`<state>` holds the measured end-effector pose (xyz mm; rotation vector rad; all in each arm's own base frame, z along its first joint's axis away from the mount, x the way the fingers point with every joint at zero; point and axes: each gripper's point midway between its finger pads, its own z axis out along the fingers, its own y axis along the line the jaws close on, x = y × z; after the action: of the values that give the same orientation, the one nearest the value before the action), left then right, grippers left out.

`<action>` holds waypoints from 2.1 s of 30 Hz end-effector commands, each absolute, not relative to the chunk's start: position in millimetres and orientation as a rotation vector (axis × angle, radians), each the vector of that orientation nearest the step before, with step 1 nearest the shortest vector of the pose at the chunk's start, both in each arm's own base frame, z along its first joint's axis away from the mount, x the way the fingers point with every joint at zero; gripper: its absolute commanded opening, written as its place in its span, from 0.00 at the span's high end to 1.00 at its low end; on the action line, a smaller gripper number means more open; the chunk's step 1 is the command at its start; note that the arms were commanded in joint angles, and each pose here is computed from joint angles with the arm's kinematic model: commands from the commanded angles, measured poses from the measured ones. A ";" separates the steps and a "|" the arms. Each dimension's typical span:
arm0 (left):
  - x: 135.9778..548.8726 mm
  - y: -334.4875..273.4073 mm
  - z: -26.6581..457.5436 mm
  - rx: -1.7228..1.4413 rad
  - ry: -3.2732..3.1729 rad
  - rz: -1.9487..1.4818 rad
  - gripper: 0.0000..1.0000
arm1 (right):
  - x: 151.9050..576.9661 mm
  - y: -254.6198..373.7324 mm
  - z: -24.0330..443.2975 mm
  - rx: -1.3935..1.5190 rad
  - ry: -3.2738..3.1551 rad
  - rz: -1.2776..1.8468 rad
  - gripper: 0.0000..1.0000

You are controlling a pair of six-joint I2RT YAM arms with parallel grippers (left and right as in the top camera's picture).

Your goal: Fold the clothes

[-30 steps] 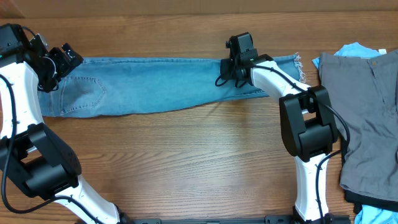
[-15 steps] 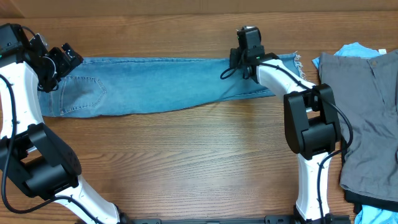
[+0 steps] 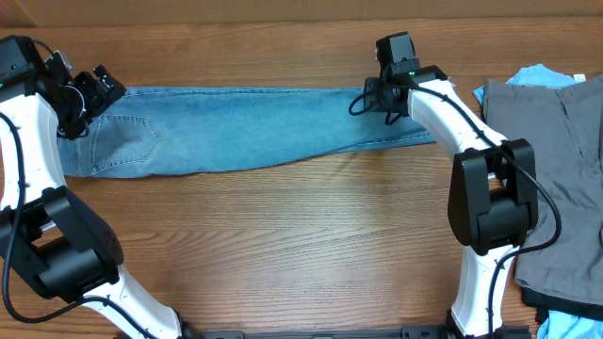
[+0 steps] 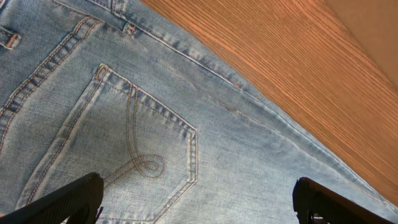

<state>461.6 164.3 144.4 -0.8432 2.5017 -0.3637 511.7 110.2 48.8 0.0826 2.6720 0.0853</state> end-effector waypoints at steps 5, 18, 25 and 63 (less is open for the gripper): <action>466.8 164.3 166.5 -0.795 2.458 -0.364 0.00 | 530.1 95.2 34.3 0.132 2.628 0.049 0.96; 466.8 164.3 166.5 -0.795 2.458 -0.364 0.00 | 595.9 22.1 24.6 0.309 2.423 0.035 0.82; 466.8 164.3 166.5 -0.795 2.458 -0.364 0.00 | 598.2 7.8 69.3 0.342 2.476 0.011 0.80; 467.0 163.9 166.5 -0.794 2.458 -0.364 0.00 | 457.2 35.0 13.2 0.984 2.926 0.755 0.75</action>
<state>461.8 163.8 144.6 -0.8422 2.5008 -0.3683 455.5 33.0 7.3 0.9726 2.9525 0.7388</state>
